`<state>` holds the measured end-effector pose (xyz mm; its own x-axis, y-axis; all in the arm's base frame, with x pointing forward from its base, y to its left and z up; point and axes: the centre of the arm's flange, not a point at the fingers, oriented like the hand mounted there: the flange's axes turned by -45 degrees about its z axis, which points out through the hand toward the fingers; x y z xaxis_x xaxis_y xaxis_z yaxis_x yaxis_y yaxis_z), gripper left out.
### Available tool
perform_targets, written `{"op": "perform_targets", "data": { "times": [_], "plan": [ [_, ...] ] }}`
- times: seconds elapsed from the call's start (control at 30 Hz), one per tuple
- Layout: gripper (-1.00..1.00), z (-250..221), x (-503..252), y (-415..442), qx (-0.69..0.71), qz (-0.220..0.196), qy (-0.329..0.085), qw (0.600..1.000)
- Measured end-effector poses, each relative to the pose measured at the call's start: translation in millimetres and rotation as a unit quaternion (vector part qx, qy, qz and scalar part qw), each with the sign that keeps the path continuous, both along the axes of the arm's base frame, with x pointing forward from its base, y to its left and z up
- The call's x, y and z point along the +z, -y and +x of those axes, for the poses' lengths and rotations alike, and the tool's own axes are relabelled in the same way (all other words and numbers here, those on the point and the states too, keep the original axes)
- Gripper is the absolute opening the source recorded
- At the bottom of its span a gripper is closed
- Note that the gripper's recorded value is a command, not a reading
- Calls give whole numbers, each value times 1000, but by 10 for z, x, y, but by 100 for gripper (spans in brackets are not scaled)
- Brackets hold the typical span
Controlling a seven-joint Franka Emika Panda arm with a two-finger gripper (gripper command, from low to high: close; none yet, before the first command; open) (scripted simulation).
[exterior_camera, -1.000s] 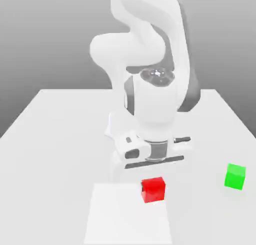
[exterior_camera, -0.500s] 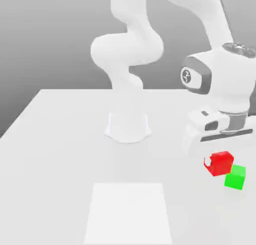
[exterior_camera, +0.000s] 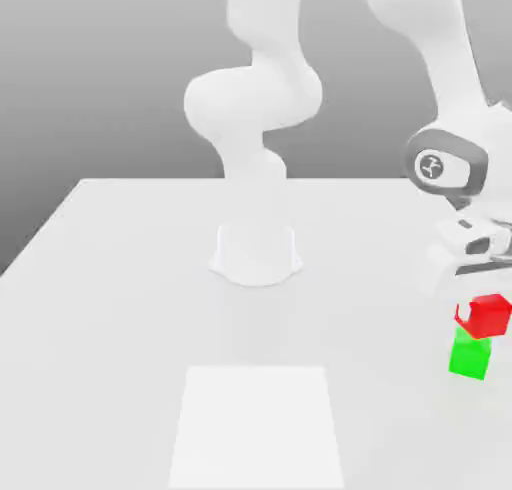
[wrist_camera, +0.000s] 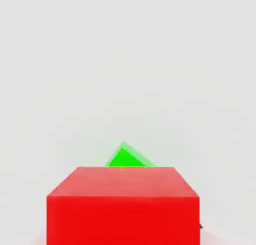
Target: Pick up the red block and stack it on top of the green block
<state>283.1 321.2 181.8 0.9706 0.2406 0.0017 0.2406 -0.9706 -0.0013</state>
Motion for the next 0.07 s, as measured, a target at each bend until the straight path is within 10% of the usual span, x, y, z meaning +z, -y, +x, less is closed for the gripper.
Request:
{"op": "perform_targets", "data": {
  "times": [0.07],
  "plan": [
    [100,0,0,0,0,0,0,1000]
  ]
}}
